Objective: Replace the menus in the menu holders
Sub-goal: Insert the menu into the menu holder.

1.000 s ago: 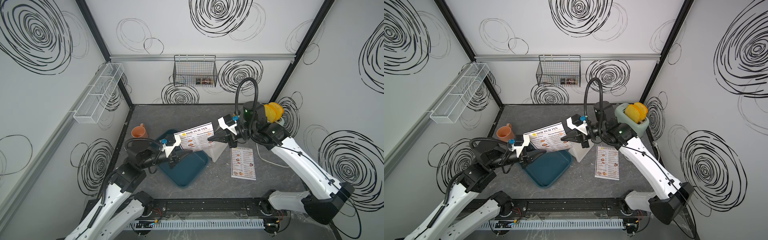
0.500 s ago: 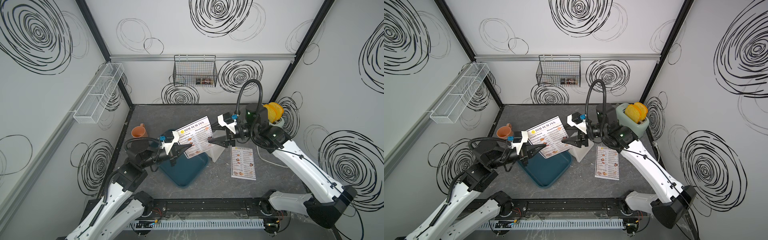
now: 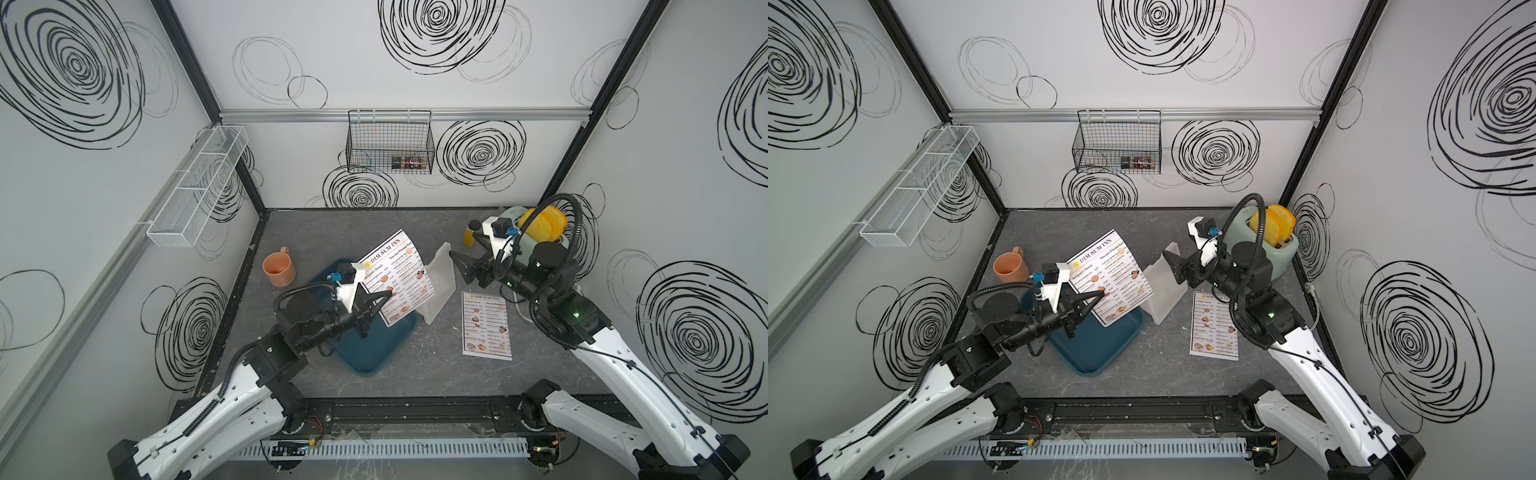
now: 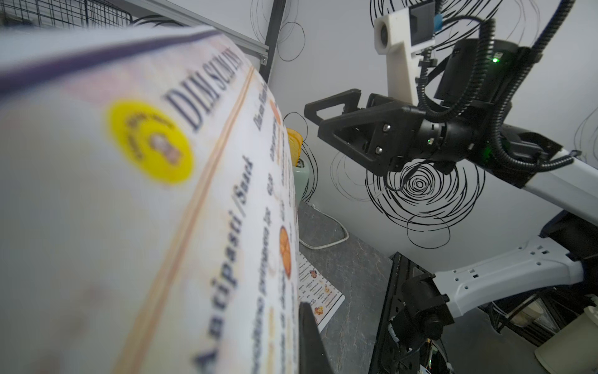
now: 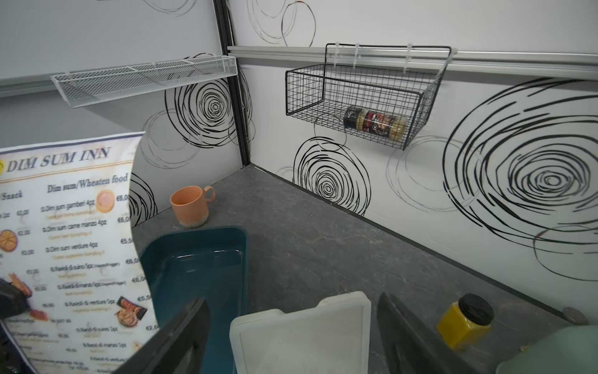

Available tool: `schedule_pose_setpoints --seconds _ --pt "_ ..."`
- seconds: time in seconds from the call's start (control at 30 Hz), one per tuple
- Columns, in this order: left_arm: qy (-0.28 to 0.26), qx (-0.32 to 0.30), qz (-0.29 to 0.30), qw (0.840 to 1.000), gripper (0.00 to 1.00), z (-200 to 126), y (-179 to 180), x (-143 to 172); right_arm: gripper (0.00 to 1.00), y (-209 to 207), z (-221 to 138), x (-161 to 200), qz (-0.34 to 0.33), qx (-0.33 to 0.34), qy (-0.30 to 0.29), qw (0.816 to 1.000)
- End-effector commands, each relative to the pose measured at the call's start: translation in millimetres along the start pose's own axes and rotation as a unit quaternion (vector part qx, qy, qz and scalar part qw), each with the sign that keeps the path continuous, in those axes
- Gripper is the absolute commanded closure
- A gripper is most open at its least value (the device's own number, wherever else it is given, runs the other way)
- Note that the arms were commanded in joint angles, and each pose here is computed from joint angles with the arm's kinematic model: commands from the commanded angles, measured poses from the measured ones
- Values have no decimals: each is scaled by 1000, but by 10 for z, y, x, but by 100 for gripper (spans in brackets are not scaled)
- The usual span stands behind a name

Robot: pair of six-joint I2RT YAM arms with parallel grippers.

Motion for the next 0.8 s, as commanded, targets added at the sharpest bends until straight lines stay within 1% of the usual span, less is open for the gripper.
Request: schedule_pose_setpoints --seconds 0.0,0.17,0.47,0.77 --pt "-40 -37 -20 998 100 8 116 -153 15 -75 -83 -78 15 26 -22 999" --pt "-52 -60 -19 997 100 -14 182 -236 16 -62 -94 -37 26 21 -19 999" --pt "-49 -95 -19 994 100 24 320 -213 18 -41 -88 -51 30 16 -17 999" --pt "-57 -101 -21 993 100 80 371 -236 19 -30 -93 -53 30 13 -17 999"
Point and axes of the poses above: each gripper's point midway between its finger pads, its own z axis out along the fingers, its own y axis along the line the jaws close on, x = y × z, the point moved 1 cm from there along -z, back along the fingers, and after that the axes turned 11 degrees about z, right-handed, at the moved point
